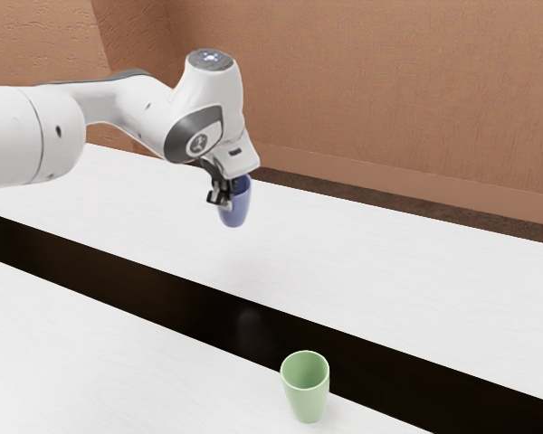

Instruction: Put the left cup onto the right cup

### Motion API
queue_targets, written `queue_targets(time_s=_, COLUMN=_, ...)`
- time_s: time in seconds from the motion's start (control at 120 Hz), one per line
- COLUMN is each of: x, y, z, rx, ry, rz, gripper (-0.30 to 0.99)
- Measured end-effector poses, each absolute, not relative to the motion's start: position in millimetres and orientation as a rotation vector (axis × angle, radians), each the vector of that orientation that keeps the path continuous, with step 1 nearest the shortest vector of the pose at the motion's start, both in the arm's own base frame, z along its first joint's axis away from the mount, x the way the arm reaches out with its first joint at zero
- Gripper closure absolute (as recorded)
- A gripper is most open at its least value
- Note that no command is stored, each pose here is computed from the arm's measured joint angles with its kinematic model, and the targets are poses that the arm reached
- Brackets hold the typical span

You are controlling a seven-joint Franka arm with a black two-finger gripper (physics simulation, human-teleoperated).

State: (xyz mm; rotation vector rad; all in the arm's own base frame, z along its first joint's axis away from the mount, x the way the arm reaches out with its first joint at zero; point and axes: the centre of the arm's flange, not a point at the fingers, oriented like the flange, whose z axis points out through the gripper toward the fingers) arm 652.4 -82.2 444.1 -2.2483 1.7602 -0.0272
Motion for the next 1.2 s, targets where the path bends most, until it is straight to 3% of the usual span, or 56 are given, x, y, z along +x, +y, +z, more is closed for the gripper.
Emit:
queue_targets(time_s=0.533, x=653.3, y=-150.6, z=440.9, rx=-2.216, ry=1.79, rz=-0.089, gripper=0.79)
queue_targets(time_s=1.2, x=626.3, y=-212.3, z=454.8, rx=-2.275, ry=1.802, rz=-0.004, gripper=0.79)
